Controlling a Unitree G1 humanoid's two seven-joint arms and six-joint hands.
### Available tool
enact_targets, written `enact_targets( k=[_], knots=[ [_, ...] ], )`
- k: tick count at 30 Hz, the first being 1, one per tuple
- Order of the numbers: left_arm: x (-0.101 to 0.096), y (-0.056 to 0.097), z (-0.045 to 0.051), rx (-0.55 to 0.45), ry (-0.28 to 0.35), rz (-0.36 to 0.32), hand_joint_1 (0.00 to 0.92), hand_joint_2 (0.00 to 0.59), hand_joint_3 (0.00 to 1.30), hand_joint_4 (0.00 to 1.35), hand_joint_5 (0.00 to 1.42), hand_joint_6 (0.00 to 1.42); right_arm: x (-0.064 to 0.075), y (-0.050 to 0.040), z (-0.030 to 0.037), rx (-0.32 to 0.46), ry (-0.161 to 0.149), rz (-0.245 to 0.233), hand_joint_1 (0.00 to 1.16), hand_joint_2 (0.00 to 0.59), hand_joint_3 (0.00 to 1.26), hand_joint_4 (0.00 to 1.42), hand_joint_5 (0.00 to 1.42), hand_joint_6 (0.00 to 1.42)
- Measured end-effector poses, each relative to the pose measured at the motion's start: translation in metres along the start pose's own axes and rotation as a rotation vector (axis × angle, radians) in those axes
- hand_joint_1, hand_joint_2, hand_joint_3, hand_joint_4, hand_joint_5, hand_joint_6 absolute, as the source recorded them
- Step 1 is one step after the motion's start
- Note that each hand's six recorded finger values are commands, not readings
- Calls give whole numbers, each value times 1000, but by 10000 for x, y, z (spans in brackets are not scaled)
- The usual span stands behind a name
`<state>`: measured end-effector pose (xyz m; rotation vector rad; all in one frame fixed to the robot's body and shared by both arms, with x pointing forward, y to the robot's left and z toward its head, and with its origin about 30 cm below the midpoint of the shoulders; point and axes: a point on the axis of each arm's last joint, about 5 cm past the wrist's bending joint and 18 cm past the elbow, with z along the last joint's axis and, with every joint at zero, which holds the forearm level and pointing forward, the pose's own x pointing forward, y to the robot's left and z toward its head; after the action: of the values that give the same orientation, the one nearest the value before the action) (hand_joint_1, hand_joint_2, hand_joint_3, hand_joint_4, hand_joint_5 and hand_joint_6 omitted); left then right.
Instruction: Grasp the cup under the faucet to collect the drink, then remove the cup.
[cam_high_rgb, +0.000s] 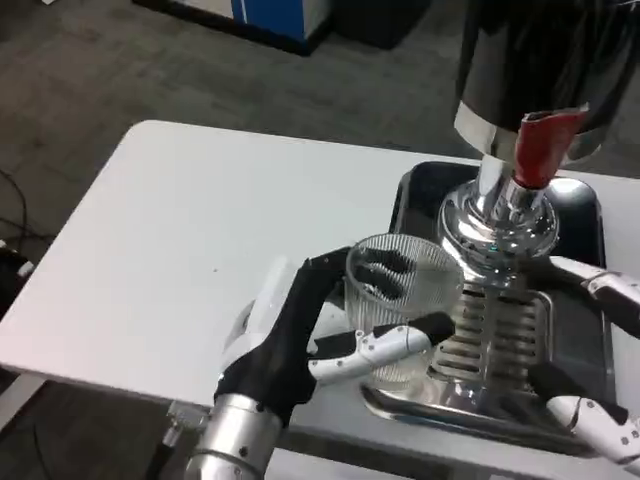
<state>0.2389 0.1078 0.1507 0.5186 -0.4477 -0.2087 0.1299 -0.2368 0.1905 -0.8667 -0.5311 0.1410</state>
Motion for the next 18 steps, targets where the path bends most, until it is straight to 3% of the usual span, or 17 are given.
enact_targets(
  k=[7, 13, 18],
  knots=[
    [105, -20, 92, 51, -62, 6, 417, 227, 680, 749, 689, 553, -7, -11, -16, 31, 10, -32, 406, 359, 215, 247, 181, 97],
    [82, -75, 86, 181, -138, -7, 368, 240, 687, 749, 646, 515, -9, -15, -27, 40, 20, -41, 406, 359, 215, 251, 183, 97],
    [46, -157, 26, 169, -136, 50, 323, 259, 697, 758, 628, 499, -16, -11, -29, 54, 23, -49, 406, 359, 215, 252, 183, 97]
  ],
)
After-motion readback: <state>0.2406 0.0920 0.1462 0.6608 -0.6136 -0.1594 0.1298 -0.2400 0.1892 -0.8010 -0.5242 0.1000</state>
